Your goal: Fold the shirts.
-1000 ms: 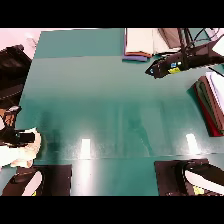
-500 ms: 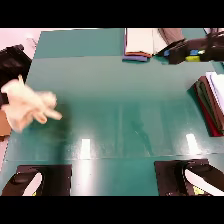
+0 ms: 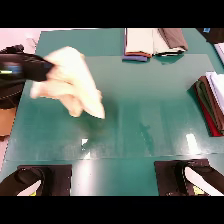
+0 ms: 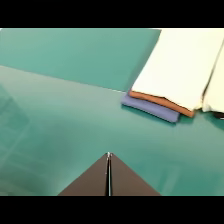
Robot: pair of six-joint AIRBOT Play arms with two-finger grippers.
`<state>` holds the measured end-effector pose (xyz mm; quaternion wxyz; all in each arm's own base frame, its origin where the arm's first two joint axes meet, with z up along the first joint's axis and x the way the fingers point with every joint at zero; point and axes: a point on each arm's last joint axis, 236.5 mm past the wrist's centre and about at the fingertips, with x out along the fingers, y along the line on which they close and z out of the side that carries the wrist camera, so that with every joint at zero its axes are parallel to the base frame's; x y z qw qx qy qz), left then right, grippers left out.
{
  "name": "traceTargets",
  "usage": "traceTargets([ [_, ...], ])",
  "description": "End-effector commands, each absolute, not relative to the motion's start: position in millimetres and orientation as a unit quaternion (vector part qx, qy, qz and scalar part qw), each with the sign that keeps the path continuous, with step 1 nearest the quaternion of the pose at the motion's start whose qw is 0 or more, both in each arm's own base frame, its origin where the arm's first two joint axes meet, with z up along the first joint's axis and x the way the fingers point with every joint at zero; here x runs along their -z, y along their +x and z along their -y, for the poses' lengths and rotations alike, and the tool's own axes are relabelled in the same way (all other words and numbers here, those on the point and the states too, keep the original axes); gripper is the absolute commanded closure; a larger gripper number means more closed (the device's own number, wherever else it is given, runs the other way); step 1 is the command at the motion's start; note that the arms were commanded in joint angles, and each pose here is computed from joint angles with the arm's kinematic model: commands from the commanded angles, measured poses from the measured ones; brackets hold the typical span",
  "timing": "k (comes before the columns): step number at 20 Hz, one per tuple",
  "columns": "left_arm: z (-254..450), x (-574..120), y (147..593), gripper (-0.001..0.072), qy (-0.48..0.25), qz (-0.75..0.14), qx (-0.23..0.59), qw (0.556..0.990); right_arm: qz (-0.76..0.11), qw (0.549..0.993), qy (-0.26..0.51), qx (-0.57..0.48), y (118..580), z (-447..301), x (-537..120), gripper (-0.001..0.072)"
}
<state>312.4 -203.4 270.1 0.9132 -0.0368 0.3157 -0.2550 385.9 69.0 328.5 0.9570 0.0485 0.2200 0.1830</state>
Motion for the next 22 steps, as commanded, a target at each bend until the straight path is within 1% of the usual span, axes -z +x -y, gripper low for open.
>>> traceTargets([
  [1,303.8,-198.9,299.2,0.0682,0.023,-0.389,0.338,0.857,-0.254,0.948,0.042,-0.189,388.2,-64.5,-326.1,0.0697],
  [2,328.7,-174.3,293.7,0.0680,0.056,-0.401,0.360,0.840,-0.264,0.944,0.041,-0.193,389.8,-65.5,-323.1,0.0697],
  [3,347.2,-156.2,291.0,0.0677,0.073,-0.408,0.374,0.830,-0.272,0.942,0.048,-0.192,392.3,-65.4,-320.3,0.0696],
  [4,362.9,-143.8,292.1,0.0519,0.084,-0.405,0.385,0.825,-0.278,0.940,0.060,-0.189,395.1,-65.2,-317.5,0.0696],
  [5,370.1,-139.2,297.7,0.0218,0.082,-0.399,0.386,0.827,-0.281,0.939,0.062,-0.189,396.1,-65.0,-315.3,0.0696],
  [6,368.2,-139.7,308.2,0.0156,0.080,-0.391,0.379,0.835,-0.284,0.938,0.063,-0.189,395.4,-65.2,-313.1,0.0697],
  [8,339.0,-144.8,338.9,0.0155,0.062,-0.391,0.339,0.854,-0.292,0.936,0.064,-0.188,391.3,-65.1,-305.6,0.0696],
  [10,290.4,-135.7,369.2,0.0156,0.045,-0.418,0.283,0.862,-0.302,0.932,0.068,-0.186,384.3,-65.5,-293.5,0.0697],
  [12,248.3,-114.7,386.2,0.0156,0.016,-0.457,0.238,0.857,-0.309,0.931,0.075,-0.181,378.8,-65.1,-279.1,0.0696],
  [14,223.4,-86.8,395.3,0.0155,-0.023,-0.485,0.210,0.848,-0.315,0.929,0.084,-0.176,375.4,-64.5,-263.7,0.0696],
  [16,215.7,-54.0,400.0,0.0156,-0.060,-0.507,0.196,0.837,-0.324,0.926,0.094,-0.172,372.4,-64.2,-247.2,0.0696],
  [18,222.4,-17.3,401.8,0.0156,-0.081,-0.533,0.193,0.820,-0.341,0.919,0.100,-0.170,368.9,-64.7,-229.7,0.0696],
  [22,256.8,40.5,404.9,0.0156,-0.147,-0.576,0.213,0.776,-0.364,0.905,0.123,-0.184,364.6,-73.7,-209.3,0.0696],
])
